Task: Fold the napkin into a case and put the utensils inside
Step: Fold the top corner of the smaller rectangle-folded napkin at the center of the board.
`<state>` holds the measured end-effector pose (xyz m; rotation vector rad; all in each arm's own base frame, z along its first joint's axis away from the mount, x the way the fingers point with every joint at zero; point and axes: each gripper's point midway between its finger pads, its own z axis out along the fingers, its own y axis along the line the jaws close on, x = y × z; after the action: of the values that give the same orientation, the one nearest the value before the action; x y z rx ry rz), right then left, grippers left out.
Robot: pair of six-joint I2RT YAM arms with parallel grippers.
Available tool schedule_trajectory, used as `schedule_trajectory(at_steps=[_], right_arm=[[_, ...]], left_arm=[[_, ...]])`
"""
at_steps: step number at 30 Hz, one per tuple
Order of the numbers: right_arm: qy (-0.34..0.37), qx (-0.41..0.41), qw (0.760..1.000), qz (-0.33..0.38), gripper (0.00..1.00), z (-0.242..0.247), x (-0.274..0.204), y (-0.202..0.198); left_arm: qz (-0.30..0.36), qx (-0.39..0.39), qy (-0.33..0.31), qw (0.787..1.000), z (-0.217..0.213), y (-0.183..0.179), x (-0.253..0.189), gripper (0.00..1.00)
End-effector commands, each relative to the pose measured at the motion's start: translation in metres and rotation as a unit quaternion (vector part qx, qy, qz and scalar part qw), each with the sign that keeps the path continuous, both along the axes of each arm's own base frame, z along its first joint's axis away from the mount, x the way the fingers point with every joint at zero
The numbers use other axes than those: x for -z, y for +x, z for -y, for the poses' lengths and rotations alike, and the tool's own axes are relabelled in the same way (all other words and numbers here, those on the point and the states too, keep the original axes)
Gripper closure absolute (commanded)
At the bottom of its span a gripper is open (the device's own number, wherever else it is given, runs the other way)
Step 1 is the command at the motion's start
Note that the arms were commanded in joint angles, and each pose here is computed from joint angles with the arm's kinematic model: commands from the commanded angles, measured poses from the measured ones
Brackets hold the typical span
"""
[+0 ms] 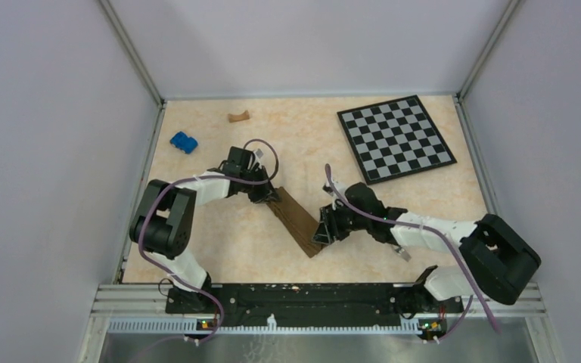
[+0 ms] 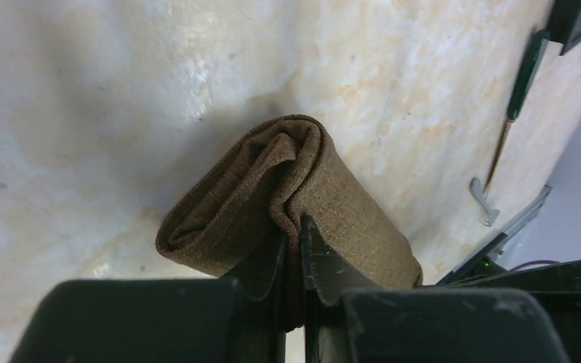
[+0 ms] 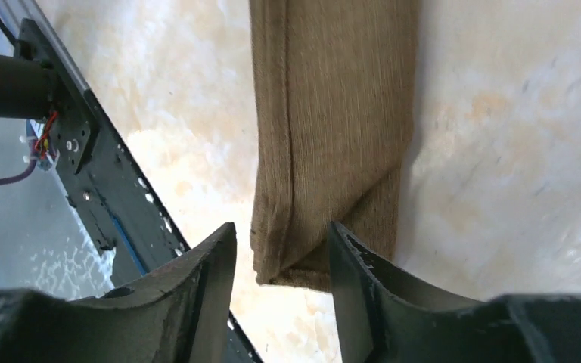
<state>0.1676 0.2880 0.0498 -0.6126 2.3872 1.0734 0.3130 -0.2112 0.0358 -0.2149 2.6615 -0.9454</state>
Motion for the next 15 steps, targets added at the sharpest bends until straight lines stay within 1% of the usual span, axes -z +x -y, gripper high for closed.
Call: schedule_trajectory(at_steps=[1,3,6,11,15], right_arm=[[0.017,-0.035,0.994,0.104,0.47,-0.02,-0.052,0.028],[0.04,-0.04,0.988,0.143,0.43,-0.042,-0.069,0.049],[0.053,-0.033,0.982,0.179,0.41,-0.073,-0.076,0.074],[0.032,-0.015,0.968,0.249,0.41,-0.111,-0.072,0.093],[-0.013,0.015,0.953,0.303,0.46,-0.116,-0.066,0.102]], left_arm=[[0.037,0.013,-0.056,0.998,0.013,0.002,-0.039,0.97],[0.03,0.013,-0.057,0.998,0.014,0.001,-0.041,0.97],[0.022,0.012,-0.06,0.998,0.015,0.001,-0.041,0.98],[0.013,0.005,-0.058,0.998,0.014,-0.001,-0.039,1.0],[0.005,0.003,-0.061,0.998,0.014,-0.003,-0.038,1.0]])
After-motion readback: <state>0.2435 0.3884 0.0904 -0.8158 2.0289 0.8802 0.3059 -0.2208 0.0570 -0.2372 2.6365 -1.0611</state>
